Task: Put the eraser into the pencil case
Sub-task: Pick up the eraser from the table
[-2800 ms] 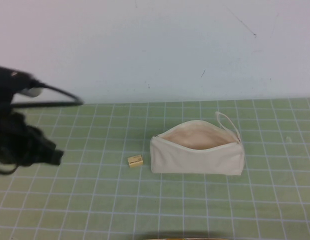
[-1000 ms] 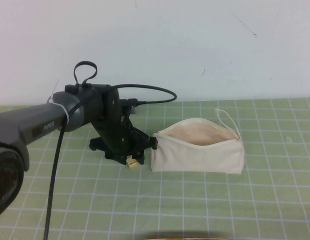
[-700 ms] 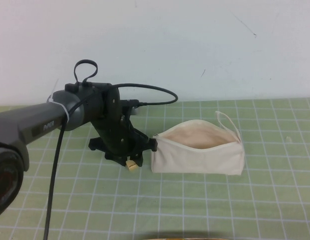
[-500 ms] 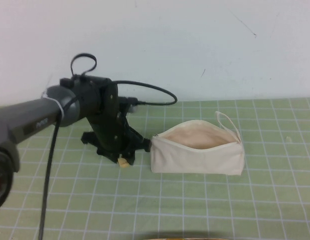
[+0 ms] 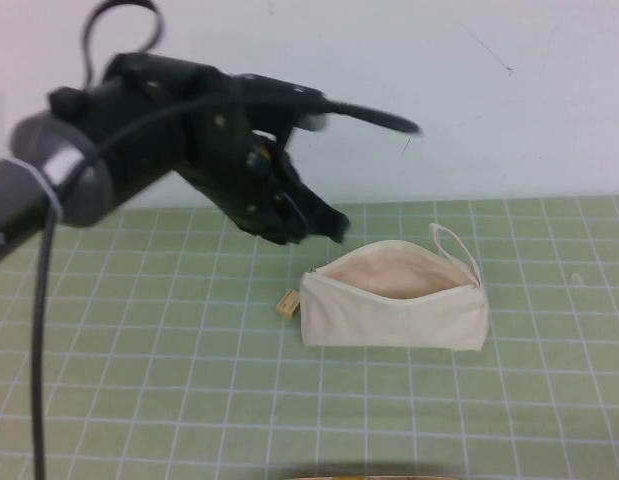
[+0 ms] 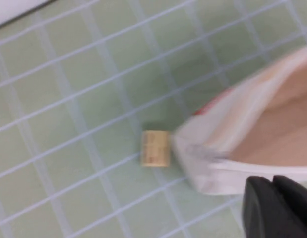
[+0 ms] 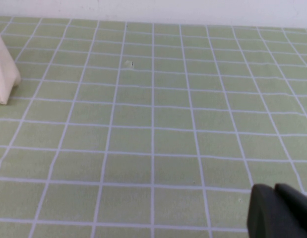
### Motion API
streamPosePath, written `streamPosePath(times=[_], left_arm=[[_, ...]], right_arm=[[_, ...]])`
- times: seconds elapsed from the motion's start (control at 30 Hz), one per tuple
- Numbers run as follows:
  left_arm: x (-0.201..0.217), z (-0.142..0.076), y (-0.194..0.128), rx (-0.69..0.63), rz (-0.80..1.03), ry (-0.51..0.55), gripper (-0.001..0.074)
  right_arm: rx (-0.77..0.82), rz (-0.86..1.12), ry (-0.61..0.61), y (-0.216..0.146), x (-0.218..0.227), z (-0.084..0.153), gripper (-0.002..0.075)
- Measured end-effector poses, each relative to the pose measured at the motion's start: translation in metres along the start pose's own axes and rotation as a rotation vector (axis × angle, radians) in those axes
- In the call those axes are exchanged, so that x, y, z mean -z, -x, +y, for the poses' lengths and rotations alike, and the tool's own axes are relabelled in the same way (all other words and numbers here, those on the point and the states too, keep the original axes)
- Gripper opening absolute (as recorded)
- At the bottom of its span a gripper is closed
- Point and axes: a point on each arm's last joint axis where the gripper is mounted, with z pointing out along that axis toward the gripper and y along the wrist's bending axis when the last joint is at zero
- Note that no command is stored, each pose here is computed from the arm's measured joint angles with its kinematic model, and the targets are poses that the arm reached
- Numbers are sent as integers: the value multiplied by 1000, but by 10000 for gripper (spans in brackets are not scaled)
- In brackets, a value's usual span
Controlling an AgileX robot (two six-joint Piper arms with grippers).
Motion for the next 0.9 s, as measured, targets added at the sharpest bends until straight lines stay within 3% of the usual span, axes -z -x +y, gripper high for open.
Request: streamPosePath(times=[0.13, 0.37, 0.7, 0.9], left_arm=[[-4, -10, -3, -49, 28, 24, 0], [-2, 11, -13, -80, 150, 123, 13], [-49, 48, -26, -46, 260, 73, 301], [-87, 49, -28, -46, 219, 38, 339]], right_arm=[[0, 0, 0, 0, 0, 0, -1], [0, 0, 0, 0, 0, 0, -1], [0, 0, 0, 0, 0, 0, -1], [0, 0, 0, 0, 0, 0, -1]])
